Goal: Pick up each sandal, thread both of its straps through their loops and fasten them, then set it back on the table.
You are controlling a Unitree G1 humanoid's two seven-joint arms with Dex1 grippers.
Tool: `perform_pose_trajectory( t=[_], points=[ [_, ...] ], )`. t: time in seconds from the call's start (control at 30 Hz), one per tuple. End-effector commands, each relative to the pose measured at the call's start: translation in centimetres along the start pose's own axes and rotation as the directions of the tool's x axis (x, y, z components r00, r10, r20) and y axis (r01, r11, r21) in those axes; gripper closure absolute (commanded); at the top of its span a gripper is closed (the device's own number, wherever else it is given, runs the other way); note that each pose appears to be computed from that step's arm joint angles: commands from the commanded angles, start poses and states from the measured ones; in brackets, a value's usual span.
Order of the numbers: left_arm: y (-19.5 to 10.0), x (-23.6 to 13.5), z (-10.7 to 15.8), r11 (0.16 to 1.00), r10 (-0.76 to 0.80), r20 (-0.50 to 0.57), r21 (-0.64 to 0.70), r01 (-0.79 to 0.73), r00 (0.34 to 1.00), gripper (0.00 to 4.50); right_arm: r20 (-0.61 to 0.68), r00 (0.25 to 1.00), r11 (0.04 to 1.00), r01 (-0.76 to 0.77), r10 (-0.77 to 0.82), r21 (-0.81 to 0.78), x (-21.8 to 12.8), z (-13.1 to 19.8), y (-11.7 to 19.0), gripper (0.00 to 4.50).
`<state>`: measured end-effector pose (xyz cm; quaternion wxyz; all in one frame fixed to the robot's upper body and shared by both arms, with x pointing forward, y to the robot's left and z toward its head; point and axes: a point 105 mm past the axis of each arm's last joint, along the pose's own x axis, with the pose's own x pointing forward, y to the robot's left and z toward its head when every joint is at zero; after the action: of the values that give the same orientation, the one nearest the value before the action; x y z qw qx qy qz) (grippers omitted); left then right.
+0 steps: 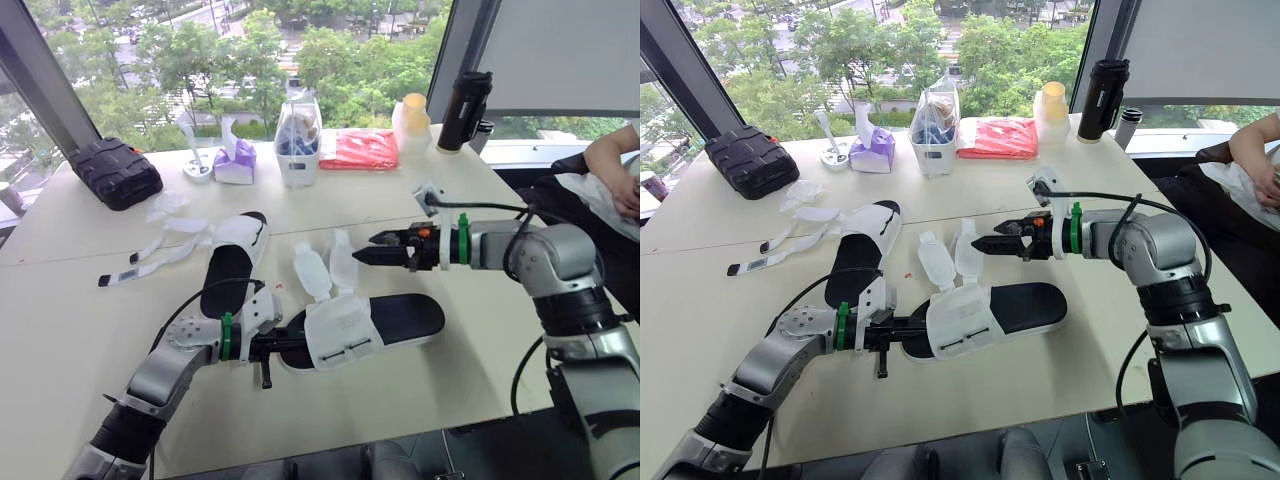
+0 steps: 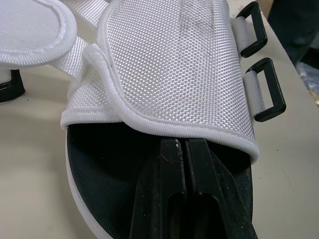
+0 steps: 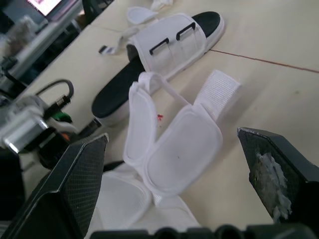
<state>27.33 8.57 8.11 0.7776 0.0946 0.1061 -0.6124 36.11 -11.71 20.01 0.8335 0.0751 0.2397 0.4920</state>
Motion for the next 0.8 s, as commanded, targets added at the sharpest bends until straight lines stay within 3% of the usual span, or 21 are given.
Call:
perform_pose_trajectory(
  t=[0.03,0.2,0.37,0.8],
  points=[
    [-0.7,0.7,-1.3,0.999,-0.031,-0.037,-0.034,0.03,0.999,4.44,-0.01,0.999,0.993,-0.045,0.046,0.105,0.3,0.6,-0.2,0.0],
    [-0.6,0.7,-1.1,0.999,-0.029,-0.035,-0.027,0.028,0.999,4.44,-0.063,0.998,0.981,-0.016,0.028,0.196,1.8,0.0,-1.9,0.0],
    [-0.7,0.8,-1.1,1.0,-0.025,-0.035,-0.02,0.024,0.999,4.44,-0.101,0.988,0.963,-0.088,0.116,0.254,2.8,-0.5,-1.6,0.0],
    [-0.3,0.6,-1.0,0.999,0.031,-0.018,-0.029,-0.032,0.999,4.44,0.068,0.956,0.908,-0.292,0.285,0.302,6.6,2.3,0.6,0.0]
  ],
)
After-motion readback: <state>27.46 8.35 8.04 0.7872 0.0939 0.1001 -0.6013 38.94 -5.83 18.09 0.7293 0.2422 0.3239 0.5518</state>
